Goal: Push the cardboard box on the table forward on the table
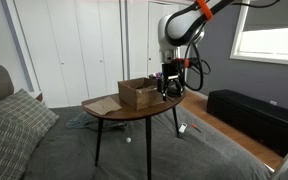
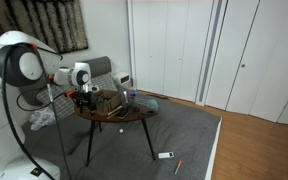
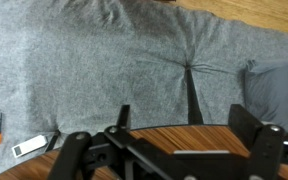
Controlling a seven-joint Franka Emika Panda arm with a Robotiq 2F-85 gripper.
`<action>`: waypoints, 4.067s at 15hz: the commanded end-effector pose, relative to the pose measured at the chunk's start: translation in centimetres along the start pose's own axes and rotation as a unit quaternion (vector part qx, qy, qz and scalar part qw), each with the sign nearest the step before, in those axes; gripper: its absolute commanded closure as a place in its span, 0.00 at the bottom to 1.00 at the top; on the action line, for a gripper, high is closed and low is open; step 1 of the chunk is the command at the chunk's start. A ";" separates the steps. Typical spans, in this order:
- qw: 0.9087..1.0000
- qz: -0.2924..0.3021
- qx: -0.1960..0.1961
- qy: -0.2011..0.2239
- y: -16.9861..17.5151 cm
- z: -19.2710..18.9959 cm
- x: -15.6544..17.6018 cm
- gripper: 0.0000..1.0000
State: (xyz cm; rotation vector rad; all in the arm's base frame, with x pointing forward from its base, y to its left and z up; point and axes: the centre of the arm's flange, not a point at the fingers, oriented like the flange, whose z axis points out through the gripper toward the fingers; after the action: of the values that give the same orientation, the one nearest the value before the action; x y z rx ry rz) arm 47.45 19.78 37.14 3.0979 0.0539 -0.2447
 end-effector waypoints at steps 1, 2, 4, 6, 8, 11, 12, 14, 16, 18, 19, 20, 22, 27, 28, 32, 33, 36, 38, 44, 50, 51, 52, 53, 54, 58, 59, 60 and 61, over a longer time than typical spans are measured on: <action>1.000 -0.002 0.012 0.019 -1.9 1.6 2.3 0.00; 0.999 -0.001 0.012 0.029 -2.1 1.9 2.7 0.00; 0.999 -0.003 0.017 0.045 -2.5 2.1 3.4 0.00; 0.998 -0.007 0.023 0.059 -2.8 2.2 4.1 0.00; 0.997 -0.009 0.022 0.076 -3.1 2.3 4.8 0.00; 0.995 -0.014 0.012 0.098 -3.5 2.3 6.0 0.00; 0.995 -0.016 0.008 0.103 -3.6 2.3 6.3 0.00; 0.994 -0.017 0.002 0.112 -3.8 2.2 7.0 0.00; 0.993 -0.015 0.002 0.121 -4.2 2.1 7.5 0.00; 0.992 -0.010 0.003 0.125 -4.6 2.0 7.8 0.00; 0.992 -0.008 0.004 0.127 -4.7 1.9 8.0 0.00; 0.991 -0.005 0.006 0.130 -4.8 1.8 8.2 0.00; 0.991 0.005 0.011 0.137 -5.0 1.6 8.5 0.00; 0.986 0.008 0.016 0.163 -5.0 1.5 9.5 0.00; 0.985 0.009 0.017 0.170 -4.9 1.5 9.7 0.00; 0.982 0.022 0.021 0.186 -5.0 1.3 10.6 0.00; 0.982 0.024 0.022 0.188 -5.1 1.3 10.8 0.00; 0.981 0.028 0.022 0.190 -5.5 1.3 11.4 0.00; 0.980 0.031 0.021 0.194 -5.7 1.3 11.6 0.00; 0.978 0.042 0.020 0.203 -6.1 1.2 12.8 0.00; 0.977 0.043 0.017 0.210 -6.1 1.2 13.8 0.00; 0.976 0.043 0.016 0.211 -6.1 1.2 13.9 0.00; 0.976 0.042 0.015 0.211 -6.0 1.1 14.1 0.00; 0.976 0.042 0.014 0.212 -6.0 1.1 14.2 0.00; 0.976 0.041 0.013 0.212 -5.9 1.1 14.3 0.00; 0.976 0.038 0.007 0.216 -5.7 1.0 14.6 0.00; 0.975 0.037 0.005 0.217 -5.6 1.0 14.6 0.00; 0.975 0.036 0.003 0.218 -5.6 1.0 14.7 0.00; 0.975 0.035 0.000 0.219 -5.5 1.0 14.7 0.00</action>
State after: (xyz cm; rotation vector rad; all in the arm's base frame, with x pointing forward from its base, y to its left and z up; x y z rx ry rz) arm 60.79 25.31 33.68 3.1090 -0.0406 0.3970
